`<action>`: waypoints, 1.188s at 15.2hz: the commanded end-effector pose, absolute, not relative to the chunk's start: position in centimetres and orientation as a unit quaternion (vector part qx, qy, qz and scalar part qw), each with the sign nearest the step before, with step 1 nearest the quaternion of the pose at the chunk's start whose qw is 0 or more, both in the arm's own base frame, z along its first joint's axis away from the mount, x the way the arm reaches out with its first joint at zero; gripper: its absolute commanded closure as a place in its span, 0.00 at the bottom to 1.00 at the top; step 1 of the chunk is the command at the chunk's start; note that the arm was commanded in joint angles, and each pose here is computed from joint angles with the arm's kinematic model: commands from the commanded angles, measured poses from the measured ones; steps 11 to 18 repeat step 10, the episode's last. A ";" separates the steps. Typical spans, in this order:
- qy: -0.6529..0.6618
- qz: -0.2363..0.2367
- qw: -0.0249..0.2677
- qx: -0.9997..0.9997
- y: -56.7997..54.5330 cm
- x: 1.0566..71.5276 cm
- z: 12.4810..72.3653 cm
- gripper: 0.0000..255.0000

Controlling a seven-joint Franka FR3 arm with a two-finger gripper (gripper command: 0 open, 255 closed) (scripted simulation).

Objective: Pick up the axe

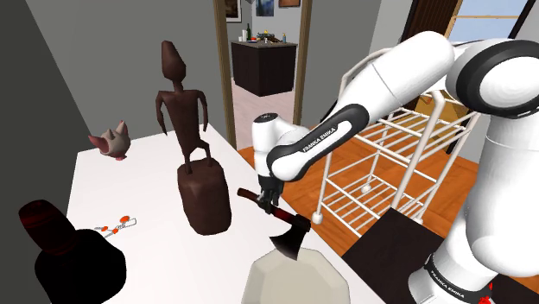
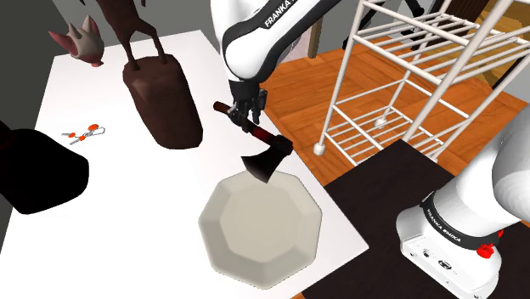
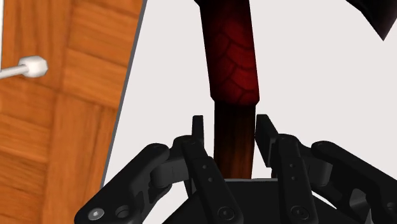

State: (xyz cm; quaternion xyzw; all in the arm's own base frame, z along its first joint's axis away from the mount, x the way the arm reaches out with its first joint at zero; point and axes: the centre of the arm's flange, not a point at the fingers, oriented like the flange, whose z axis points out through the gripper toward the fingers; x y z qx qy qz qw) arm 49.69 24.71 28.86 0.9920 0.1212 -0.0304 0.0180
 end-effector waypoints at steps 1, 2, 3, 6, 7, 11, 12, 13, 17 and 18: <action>0.121 -0.030 0.018 0.992 24.7 49.6 30.0 1.00; 0.121 -0.030 0.018 0.992 24.7 49.6 30.5 1.00; 0.121 -0.030 0.018 0.992 24.7 49.6 31.0 1.00; 0.121 -0.030 0.018 0.992 24.7 49.6 32.6 1.00; 0.121 -0.030 0.018 0.992 24.7 49.6 33.1 1.00; 0.121 -0.030 0.018 0.992 24.7 49.6 33.7 1.00; 0.121 -0.030 0.018 0.992 24.7 49.6 33.7 1.00; 0.121 -0.030 0.018 0.992 24.7 49.6 33.7 1.00; 0.121 -0.030 0.018 0.992 24.7 49.6 33.7 1.00; 0.121 -0.030 0.018 0.992 24.7 49.6 33.7 1.00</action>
